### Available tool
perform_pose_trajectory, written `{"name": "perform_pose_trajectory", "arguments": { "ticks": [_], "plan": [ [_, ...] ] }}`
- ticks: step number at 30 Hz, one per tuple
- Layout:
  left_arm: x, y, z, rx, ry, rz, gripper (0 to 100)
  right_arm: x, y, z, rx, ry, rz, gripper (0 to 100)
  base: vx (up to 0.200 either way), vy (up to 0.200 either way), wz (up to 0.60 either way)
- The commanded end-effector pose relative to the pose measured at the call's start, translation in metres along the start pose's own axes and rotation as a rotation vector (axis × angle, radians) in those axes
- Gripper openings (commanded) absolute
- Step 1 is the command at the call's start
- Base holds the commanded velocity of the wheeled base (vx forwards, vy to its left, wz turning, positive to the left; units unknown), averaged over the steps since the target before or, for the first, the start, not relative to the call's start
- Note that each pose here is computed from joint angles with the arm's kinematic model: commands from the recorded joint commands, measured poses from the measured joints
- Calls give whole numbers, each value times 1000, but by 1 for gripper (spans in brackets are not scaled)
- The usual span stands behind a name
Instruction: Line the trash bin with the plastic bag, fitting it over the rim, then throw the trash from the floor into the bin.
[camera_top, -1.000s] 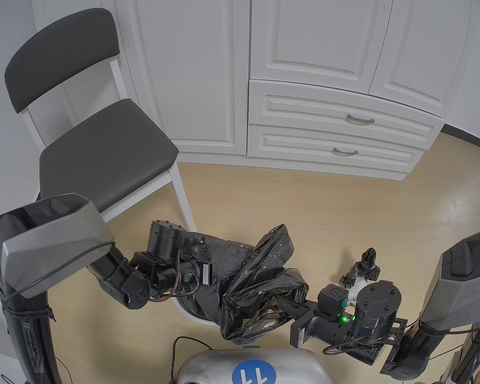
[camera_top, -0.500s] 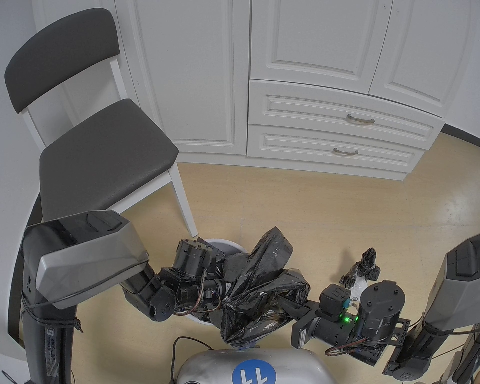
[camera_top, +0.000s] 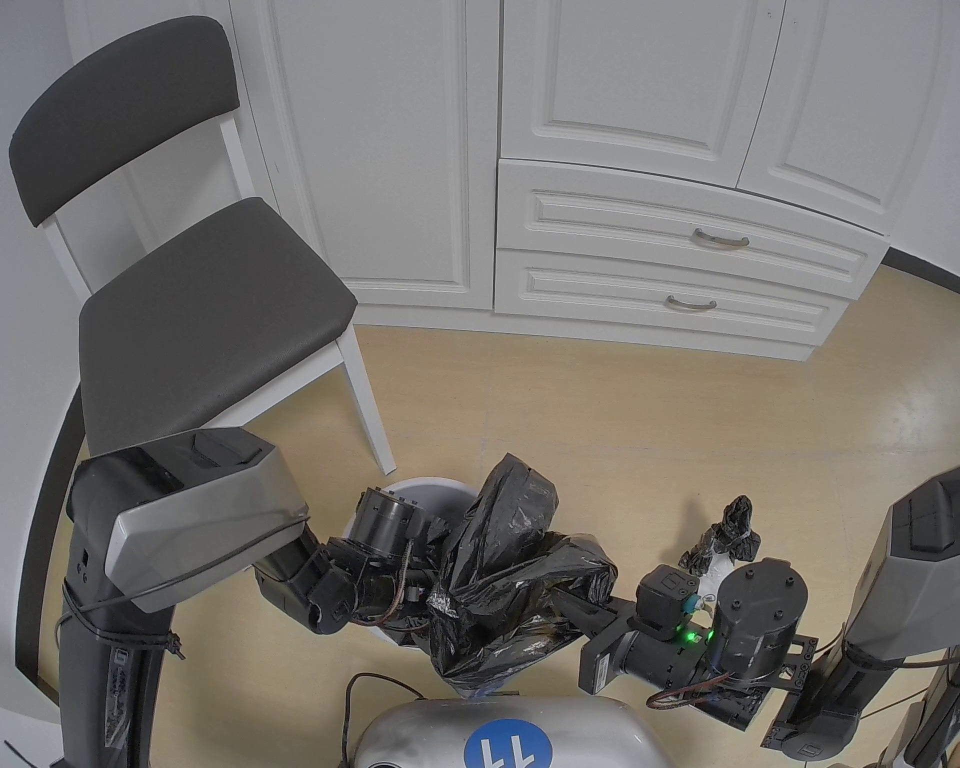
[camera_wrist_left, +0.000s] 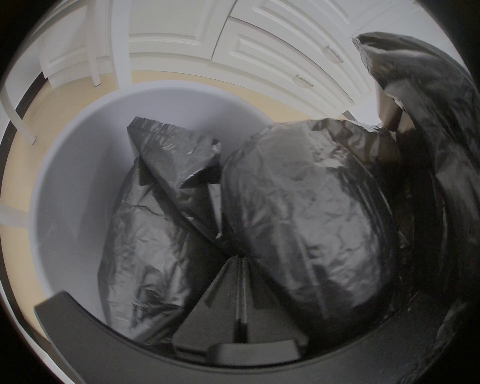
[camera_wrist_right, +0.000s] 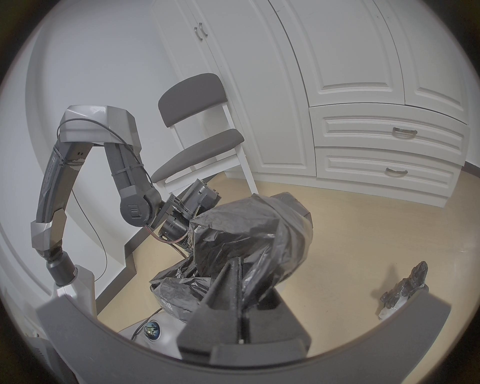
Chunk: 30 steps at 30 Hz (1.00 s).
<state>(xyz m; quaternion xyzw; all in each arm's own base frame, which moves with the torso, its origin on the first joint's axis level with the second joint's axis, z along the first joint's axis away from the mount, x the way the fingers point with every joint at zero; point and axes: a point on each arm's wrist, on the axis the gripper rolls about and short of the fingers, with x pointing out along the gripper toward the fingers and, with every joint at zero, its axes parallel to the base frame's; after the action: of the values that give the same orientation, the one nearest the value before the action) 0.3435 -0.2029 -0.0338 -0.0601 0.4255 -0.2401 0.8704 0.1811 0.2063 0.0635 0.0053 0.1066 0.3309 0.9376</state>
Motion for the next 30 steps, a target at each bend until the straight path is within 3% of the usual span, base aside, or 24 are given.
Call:
{"name": "perform_pose_trajectory", "arguments": {
  "ticks": [1,2,5,9,17,24,30],
  "plan": [
    [-2,24,12,-47,-15,36,0,4,1,2,11,-23,1,0,0,0,0],
    [-2,24,12,-47,-15,36,0,4,1,2,11,-23,1,0,0,0,0],
    [-12,52,24,-97,-56,73,0,7,1,5,18,-38,2,0,0,0,0],
    [-29,65,29,-122,-79,96,0,12,2,5,29,-44,3,0,0,0,0],
    [-77,50,32,-94,-150,-3,0,22,5,15,106,-102,14,0,0,0,0],
    [-133,37,36,-70,-258,-22,0,43,12,31,177,-191,40,0,0,0,0],
    [-157,35,43,-67,-316,-39,0,55,30,41,182,-244,104,0,0,0,0]
  ]
}}
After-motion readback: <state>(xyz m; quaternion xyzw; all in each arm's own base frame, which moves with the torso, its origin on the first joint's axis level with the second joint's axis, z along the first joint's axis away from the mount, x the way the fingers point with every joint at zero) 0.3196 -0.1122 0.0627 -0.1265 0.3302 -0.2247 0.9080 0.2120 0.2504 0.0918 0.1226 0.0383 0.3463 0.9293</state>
